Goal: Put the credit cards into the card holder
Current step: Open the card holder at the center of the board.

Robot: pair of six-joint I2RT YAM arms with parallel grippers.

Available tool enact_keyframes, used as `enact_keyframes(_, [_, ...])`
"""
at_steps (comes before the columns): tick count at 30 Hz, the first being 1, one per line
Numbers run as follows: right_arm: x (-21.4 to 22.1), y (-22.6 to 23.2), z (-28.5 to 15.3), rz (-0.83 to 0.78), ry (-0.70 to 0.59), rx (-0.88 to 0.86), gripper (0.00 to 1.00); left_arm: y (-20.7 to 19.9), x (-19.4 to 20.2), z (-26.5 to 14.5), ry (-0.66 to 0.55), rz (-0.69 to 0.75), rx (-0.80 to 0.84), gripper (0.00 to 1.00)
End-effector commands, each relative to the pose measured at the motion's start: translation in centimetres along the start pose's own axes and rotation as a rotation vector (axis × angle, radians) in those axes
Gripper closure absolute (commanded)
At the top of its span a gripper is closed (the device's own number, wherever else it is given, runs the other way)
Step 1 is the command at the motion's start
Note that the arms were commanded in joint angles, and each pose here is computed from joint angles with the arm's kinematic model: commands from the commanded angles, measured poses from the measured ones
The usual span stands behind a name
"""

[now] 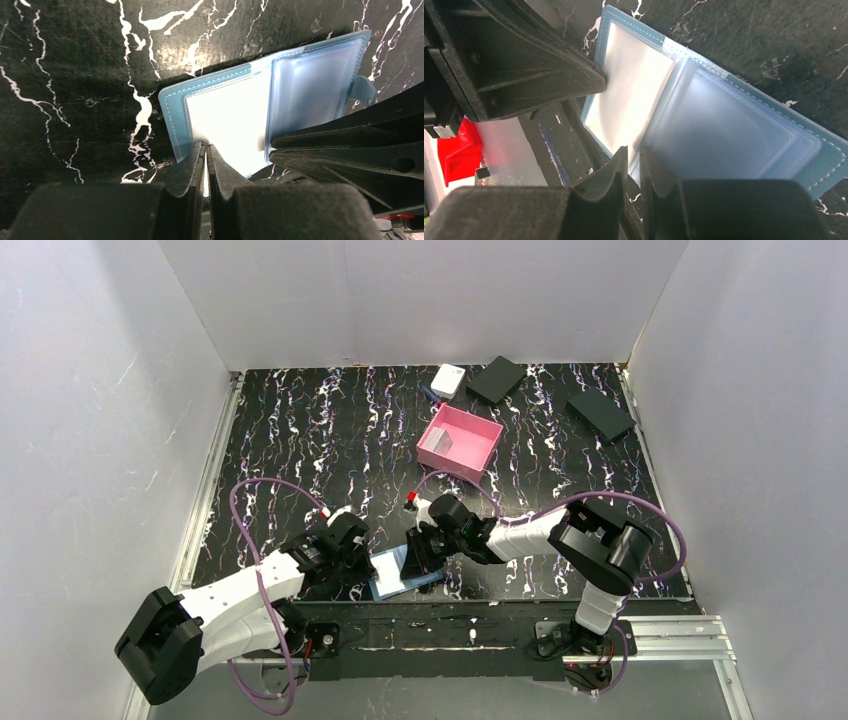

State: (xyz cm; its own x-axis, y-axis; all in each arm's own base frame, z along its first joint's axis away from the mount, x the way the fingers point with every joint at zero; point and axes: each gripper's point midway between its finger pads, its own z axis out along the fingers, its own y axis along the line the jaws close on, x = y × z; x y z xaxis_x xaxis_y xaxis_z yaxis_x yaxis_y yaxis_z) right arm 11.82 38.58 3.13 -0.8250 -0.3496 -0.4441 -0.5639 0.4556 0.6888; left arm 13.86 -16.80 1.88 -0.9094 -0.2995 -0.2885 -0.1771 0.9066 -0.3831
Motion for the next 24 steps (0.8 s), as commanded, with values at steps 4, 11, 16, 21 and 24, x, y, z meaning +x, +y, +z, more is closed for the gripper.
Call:
enact_keyframes(4, [-1.2,-1.0,-1.9,-0.017,-0.022,0.061,0.75,3.0,0.7,0.2,0.002,0.01,-0.101,0.96])
enact_keyframes(11, [-3.6,-1.2,-4.2,-0.063,-0.048,0.115,0.67,1.6,0.2,-0.3,0.0,0.029,-0.06,0.96])
enact_keyframes(16, [-4.2,-1.6,-5.1,-0.073,-0.047,0.143,0.63,0.2,-0.7,-1.5,-0.022,0.041,-0.017,0.95])
enact_keyframes(21, [-5.0,-1.9,-6.1,-0.076,-0.055,0.166,0.62,-2.2,-1.8,-3.3,-0.051,0.062,0.068,0.9])
enact_keyframes(24, [-5.9,-1.8,-7.0,-0.092,-0.059,0.185,0.61,-3.4,-2.4,-4.2,-0.068,0.065,0.118,0.89])
